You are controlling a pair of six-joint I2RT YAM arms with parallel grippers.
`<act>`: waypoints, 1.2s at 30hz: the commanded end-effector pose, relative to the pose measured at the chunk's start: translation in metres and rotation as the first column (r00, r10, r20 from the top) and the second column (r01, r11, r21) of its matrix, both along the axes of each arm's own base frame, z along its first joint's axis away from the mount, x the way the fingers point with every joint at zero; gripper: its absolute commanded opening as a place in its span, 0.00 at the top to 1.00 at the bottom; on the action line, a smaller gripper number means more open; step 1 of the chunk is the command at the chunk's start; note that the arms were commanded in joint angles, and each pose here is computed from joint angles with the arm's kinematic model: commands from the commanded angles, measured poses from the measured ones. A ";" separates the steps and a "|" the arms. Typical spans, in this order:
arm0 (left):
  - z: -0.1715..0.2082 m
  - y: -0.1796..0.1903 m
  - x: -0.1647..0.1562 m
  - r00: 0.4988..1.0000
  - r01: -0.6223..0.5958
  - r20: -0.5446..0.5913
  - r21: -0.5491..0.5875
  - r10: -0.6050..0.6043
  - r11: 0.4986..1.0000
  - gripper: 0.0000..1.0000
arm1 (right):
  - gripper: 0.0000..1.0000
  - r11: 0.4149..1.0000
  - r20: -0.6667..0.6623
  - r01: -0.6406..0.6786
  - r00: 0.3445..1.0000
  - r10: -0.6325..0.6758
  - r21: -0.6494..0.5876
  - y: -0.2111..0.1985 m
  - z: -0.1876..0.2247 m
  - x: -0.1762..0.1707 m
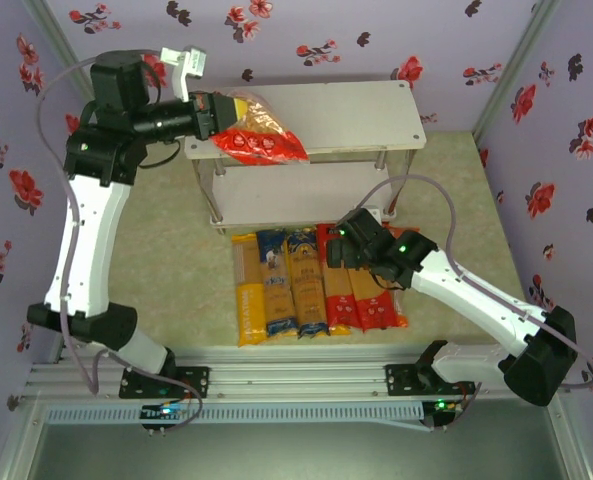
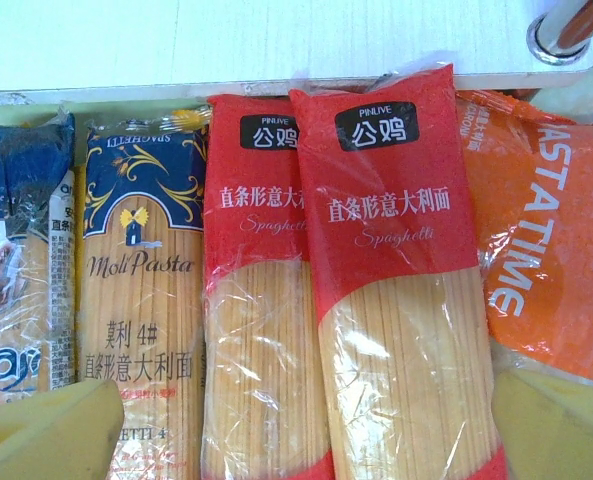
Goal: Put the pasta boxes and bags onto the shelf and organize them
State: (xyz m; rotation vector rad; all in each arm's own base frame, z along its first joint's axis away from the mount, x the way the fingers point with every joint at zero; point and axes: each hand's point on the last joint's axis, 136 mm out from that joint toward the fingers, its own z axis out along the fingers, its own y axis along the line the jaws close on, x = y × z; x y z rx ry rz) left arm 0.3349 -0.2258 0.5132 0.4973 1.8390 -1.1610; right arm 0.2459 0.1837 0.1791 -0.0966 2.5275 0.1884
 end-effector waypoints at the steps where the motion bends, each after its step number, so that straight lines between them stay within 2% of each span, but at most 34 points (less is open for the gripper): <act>1: 0.073 0.003 -0.022 0.942 0.107 0.325 -0.059 -0.082 0.993 1.00 | 0.05 1.000 0.037 -0.004 0.999 0.004 -0.010 0.001 0.010 0.008; 9: 0.070 0.007 0.015 0.895 0.189 0.419 -0.052 -0.151 0.980 1.00 | 0.04 0.999 0.019 -0.023 1.000 0.024 -0.026 0.011 0.003 0.015; 12: 0.072 0.014 0.034 0.881 0.237 0.439 -0.085 -0.177 0.968 1.00 | 0.04 0.999 0.011 -0.032 0.999 0.032 -0.036 0.015 0.001 0.018; 15: 0.074 0.024 0.054 0.878 0.310 0.426 -0.155 -0.220 0.938 1.00 | 0.04 0.998 0.008 -0.035 0.999 0.035 -0.051 0.016 0.000 0.021; 20: 0.045 0.037 0.092 0.889 0.391 0.349 -0.241 -0.297 0.888 1.00 | 0.04 0.998 -0.003 -0.038 0.999 0.038 -0.057 0.018 -0.003 0.022; 24: 0.026 0.039 0.097 0.891 0.434 0.272 -0.278 -0.363 0.857 1.00 | 0.04 0.997 -0.009 -0.036 0.999 0.036 -0.066 0.015 -0.005 0.021; 33: -0.002 0.038 0.068 0.893 0.447 0.173 -0.235 -0.416 0.863 1.00 | 0.04 0.998 -0.011 -0.037 0.999 0.036 -0.045 0.020 -0.004 0.023; 36: -0.020 0.043 0.067 0.903 0.430 0.108 -0.249 -0.417 0.868 1.00 | 0.04 0.999 -0.014 -0.039 0.999 0.039 -0.032 0.022 -0.003 0.023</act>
